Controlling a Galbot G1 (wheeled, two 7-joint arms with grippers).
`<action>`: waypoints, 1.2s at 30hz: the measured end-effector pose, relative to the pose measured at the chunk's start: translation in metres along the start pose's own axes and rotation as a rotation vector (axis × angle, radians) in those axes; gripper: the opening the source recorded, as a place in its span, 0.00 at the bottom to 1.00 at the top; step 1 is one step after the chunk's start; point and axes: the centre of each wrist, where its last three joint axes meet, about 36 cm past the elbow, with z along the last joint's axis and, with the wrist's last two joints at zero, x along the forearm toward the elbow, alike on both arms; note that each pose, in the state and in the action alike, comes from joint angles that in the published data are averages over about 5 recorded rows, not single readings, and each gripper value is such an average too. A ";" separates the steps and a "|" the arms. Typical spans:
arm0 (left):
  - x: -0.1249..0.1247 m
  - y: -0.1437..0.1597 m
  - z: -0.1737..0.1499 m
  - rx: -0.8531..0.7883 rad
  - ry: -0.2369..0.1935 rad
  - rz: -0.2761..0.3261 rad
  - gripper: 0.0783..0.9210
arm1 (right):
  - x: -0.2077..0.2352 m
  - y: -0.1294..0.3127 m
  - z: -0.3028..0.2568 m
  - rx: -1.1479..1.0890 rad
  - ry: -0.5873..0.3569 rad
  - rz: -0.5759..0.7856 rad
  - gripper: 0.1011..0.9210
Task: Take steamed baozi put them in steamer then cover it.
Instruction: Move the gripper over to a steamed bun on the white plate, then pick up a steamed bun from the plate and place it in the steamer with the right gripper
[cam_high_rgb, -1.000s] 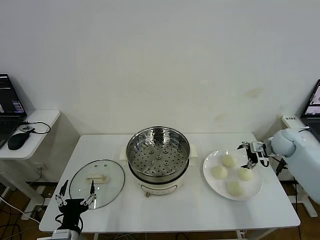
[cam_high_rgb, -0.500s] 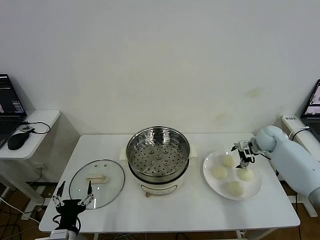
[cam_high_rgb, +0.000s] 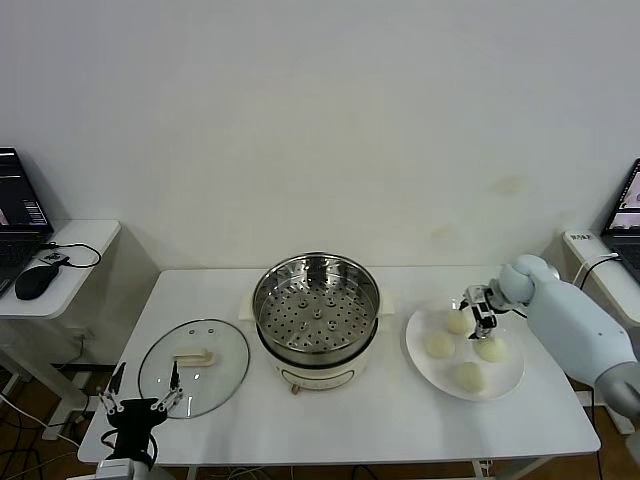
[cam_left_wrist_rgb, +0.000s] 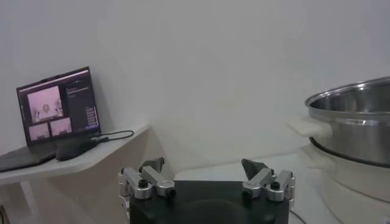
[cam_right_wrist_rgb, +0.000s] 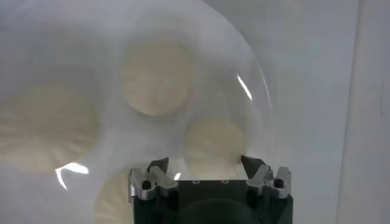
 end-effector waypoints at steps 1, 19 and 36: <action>0.000 0.000 0.000 -0.001 0.000 -0.001 0.88 | -0.001 0.000 -0.001 0.000 0.000 -0.001 0.75; 0.001 0.000 0.000 0.002 -0.008 -0.009 0.88 | 0.001 0.003 0.001 0.009 0.002 -0.013 0.55; -0.001 -0.003 -0.003 0.001 -0.016 0.006 0.88 | 0.073 -0.007 0.009 0.018 -0.034 0.065 0.55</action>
